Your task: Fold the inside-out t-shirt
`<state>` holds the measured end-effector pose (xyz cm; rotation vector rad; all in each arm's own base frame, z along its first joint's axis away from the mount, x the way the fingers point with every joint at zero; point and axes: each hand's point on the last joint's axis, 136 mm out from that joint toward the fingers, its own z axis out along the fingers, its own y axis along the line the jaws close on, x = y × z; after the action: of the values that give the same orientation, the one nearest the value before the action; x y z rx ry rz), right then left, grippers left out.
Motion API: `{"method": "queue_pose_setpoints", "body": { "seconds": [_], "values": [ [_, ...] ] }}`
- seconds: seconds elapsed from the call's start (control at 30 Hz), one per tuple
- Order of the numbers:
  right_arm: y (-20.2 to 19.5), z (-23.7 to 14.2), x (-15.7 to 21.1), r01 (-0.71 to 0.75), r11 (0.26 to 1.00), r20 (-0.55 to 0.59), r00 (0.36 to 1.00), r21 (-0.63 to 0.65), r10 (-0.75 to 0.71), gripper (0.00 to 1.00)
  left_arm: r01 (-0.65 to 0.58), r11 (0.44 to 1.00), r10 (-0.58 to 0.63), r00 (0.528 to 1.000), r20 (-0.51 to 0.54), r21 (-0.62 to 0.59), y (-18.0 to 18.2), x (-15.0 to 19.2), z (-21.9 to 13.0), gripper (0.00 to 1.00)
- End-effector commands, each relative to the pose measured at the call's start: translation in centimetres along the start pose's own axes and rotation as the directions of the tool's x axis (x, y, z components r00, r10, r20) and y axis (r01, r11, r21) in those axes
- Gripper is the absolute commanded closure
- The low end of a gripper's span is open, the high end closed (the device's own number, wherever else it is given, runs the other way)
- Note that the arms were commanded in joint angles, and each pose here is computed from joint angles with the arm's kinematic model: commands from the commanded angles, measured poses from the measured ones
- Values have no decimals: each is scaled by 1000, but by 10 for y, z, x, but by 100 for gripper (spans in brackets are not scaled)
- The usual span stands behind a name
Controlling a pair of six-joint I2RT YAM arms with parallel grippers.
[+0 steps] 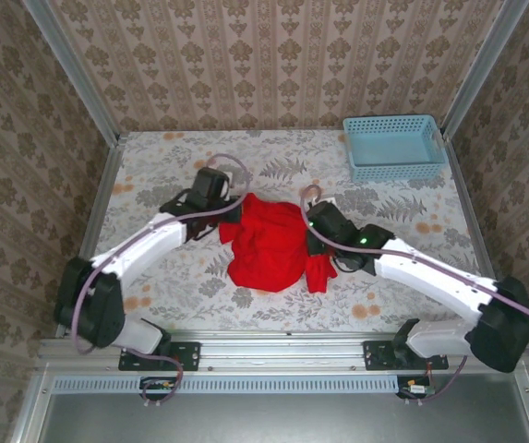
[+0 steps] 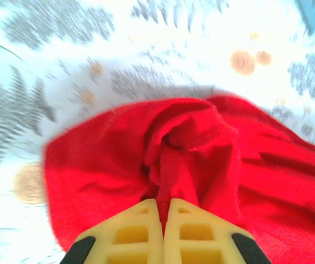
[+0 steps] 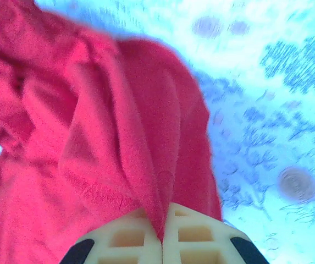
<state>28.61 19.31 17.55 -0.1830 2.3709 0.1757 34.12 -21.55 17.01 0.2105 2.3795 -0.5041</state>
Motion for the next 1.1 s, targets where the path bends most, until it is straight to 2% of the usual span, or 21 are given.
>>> {"method": "queue_pose_setpoints", "body": {
  "seconds": [0.0, 0.1, 0.17, 0.23, 0.3, 0.4, 0.57, 0.67, 0.73, 0.8, 0.9, 1.07],
  "values": [
    [-23, -48, -39, 24, 998, 125, 992, 62, -32, 97, 1, 999, 7, 973, 232, -37, 6, -61, -79, 100],
    [-32, -83, -62, 2, 999, 227, 974, 39, -10, 95, 29, 999, -11, 912, 410, -38, 13, -87, -142, 100],
    [-38, -97, -68, -25, 1000, 265, 964, 19, 19, 94, 51, 997, -20, 873, 487, -50, 22, -95, -171, 100],
    [-41, -100, -65, -43, 999, 269, 962, -2, 42, 93, 73, 995, -31, 860, 509, -63, 30, -95, -182, 100],
    [-41, -89, -55, -64, 998, 242, 968, -14, 65, 93, 94, 993, -46, 872, 487, -75, 39, -89, -174, 100],
    [-41, -59, -28, -84, 996, 150, 985, -4, 84, 94, 124, 989, -80, 917, 391, -87, 50, -74, -144, 100],
    [-66, -7, 27, -162, 977, -28, 985, 138, 168, 93, 191, 977, -163, 957, 239, -96, 68, -52, -99, 100],
    [-71, 9, 45, -161, 973, -96, 979, 164, 178, 80, 136, 991, -130, 971, 200, -17, 50, -57, -92, 100],
    [-69, 11, 43, -134, 978, -104, 983, 161, 152, 73, 71, 997, -77, 977, 201, 36, 29, -61, -92, 100],
    [-67, 8, 30, -121, 981, -76, 988, 149, 134, 61, -5, 999, -4, 981, 196, 43, 9, -58, -91, 100],
    [-60, 4, 6, -135, 986, -22, 990, 100, 138, 45, -14, 1000, 13, 985, 170, 1, 7, -42, -84, 100],
    [-32, 21, -30, -135, 990, 10, 991, -31, 135, 35, -22, 993, -1, 981, 196, 112, -3, -8, -87, 100]
  ]
}}
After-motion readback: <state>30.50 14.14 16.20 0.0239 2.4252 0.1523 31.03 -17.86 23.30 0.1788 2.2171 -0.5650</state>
